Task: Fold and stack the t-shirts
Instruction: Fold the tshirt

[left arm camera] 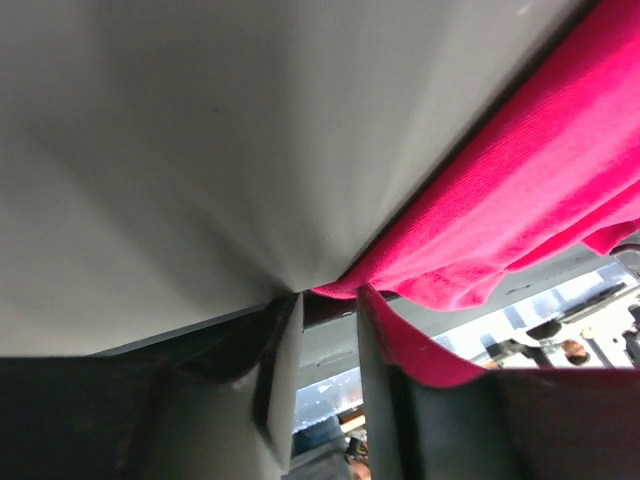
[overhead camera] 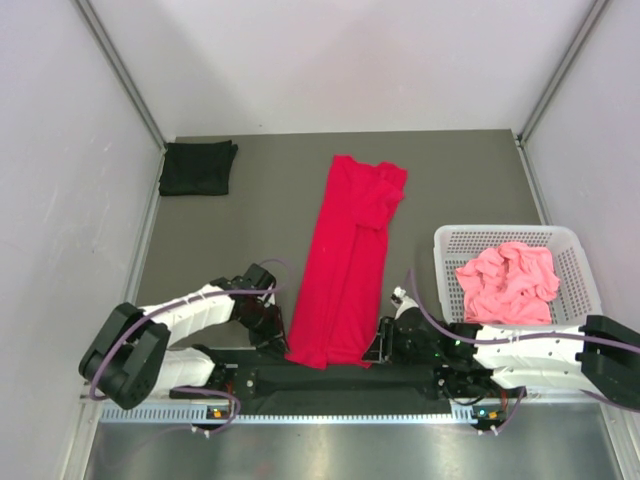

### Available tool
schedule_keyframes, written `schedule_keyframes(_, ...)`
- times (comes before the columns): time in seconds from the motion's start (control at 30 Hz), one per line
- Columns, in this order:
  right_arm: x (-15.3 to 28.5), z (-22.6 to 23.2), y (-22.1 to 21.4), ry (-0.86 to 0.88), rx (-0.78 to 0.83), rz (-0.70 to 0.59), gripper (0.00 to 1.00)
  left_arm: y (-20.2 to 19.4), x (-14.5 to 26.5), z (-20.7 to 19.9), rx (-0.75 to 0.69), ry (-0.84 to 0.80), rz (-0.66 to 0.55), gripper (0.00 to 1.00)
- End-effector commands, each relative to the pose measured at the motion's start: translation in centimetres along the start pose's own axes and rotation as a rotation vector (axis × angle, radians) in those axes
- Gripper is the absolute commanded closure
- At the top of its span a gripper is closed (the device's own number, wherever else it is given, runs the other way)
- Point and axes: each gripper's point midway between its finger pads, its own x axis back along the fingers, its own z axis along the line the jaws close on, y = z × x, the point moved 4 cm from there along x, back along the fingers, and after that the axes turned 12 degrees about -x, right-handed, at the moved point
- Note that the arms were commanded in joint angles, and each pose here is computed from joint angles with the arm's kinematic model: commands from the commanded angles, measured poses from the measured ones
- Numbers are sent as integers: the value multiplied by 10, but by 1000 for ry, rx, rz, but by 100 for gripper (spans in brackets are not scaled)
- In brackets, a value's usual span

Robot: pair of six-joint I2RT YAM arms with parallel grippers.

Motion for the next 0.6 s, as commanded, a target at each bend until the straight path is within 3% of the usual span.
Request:
schedule_keyframes(0.0,0,2,-5,21,7,20,62,10,-3,-6,-21,-43,-64,72)
schedule_keyframes(0.03,0,2,-4,24,7,18,65,11,-2,-7,-23,-51,-70,76)
schedule_keyframes(0.07,1,4,-4,30,7,17,77,12,0,-10,-25,-59,-77,80)
schedule_keyframes(0.1,2,6,-4,38,7,17,86,14,4,-14,-31,-74,-99,92)
schedule_keyframes(0.17,5,7,-4,29,7,17,100,16,11,-18,-37,-78,-115,100)
schedule_keyframes(0.33,22,32,11,46,4,-32,100,26,39,-36,-73,-91,-187,100)
schedule_keyframes(0.57,52,55,59,36,30,-88,100,72,77,-82,-90,-101,-272,100)
